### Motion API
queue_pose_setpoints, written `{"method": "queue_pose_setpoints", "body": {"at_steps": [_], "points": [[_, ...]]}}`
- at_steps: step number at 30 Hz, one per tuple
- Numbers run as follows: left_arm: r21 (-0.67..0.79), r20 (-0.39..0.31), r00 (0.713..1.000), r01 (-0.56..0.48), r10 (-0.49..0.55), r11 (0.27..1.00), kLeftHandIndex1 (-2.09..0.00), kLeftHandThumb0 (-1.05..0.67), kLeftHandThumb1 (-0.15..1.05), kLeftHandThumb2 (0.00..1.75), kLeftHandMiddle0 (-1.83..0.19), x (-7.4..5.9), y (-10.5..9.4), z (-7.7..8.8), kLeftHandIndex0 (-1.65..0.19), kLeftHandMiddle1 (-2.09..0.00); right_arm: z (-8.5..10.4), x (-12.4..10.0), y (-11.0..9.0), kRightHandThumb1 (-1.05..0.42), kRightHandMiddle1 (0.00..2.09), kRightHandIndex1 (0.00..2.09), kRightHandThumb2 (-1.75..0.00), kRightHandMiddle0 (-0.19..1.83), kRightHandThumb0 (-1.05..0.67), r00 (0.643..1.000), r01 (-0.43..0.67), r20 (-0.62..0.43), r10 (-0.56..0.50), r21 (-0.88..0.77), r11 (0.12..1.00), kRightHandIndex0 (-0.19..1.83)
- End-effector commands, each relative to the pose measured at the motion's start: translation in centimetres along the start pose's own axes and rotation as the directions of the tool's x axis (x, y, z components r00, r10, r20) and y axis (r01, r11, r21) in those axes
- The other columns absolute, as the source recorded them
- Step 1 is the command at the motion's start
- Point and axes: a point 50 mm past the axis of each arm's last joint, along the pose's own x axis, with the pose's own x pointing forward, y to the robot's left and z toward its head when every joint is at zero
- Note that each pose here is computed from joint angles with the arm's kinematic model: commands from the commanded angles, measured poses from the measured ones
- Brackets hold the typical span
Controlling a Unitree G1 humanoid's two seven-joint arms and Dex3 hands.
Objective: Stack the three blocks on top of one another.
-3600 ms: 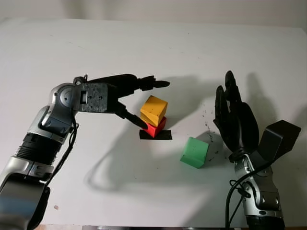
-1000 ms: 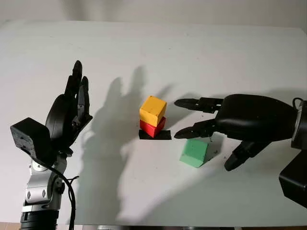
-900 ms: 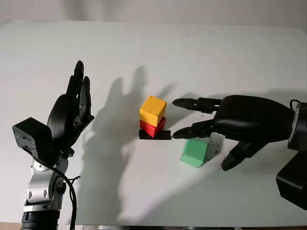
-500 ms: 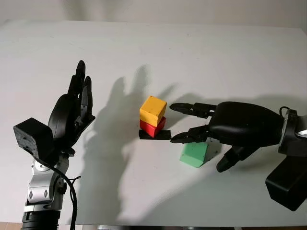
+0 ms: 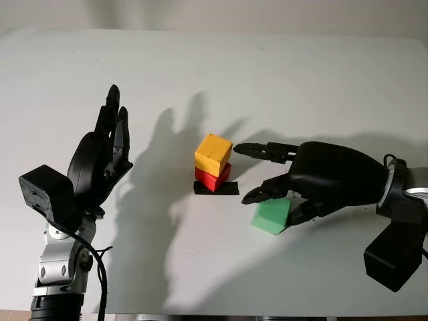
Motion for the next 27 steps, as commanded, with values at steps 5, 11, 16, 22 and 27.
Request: {"method": "queue_pose_setpoints", "body": {"at_steps": [5,11,16,22,27], "points": [[0.013,-0.006,1.0,0.001,-0.001,1.0,0.0,-0.79,1.05,0.7,0.19,-0.3,0.1,0.0,0.19,0.0,-0.1,0.1,0.0,-0.88,0.76,0.08,-0.05,0.8,-0.31,1.0,-0.02,-0.005,0.02,0.001,1.0,0.24],[0.003,-0.003,1.0,0.004,-0.004,1.0,0.0,-0.77,1.05,0.69,0.19,-0.2,0.1,-0.1,0.19,0.0,-0.3,-0.5,-0.5,-0.85,0.68,0.08,-0.05,0.84,-0.34,0.997,-0.046,-0.054,0.048,0.047,0.998,0.28],[0.0,-0.001,1.0,0.004,-0.004,1.0,0.0,-0.76,1.05,0.69,0.19,-0.1,0.2,-0.1,0.19,0.0,-0.8,-1.5,-1.6,-0.85,0.63,0.06,-0.05,0.86,-0.34,0.986,-0.084,-0.134,0.102,0.135,0.987,0.26],[0.012,0.002,1.0,-0.001,0.001,1.0,0.0,-0.76,1.05,0.7,0.19,-0.1,0.3,-0.2,0.19,0.0,-2.4,-2.3,-4.1,-0.87,0.7,0.05,-0.06,0.81,-0.32,0.972,-0.035,-0.221,0.074,0.176,0.984,0.24],[0.008,0.003,1.0,0.0,0.0,1.0,0.0,-0.76,1.05,0.71,0.19,0.0,0.1,-0.1,0.19,0.0,-3.7,-2.1,-7.4,-0.89,0.84,0.07,-0.05,0.7,-0.33,0.962,0.013,-0.272,0.03,0.157,0.988,0.27]]}}
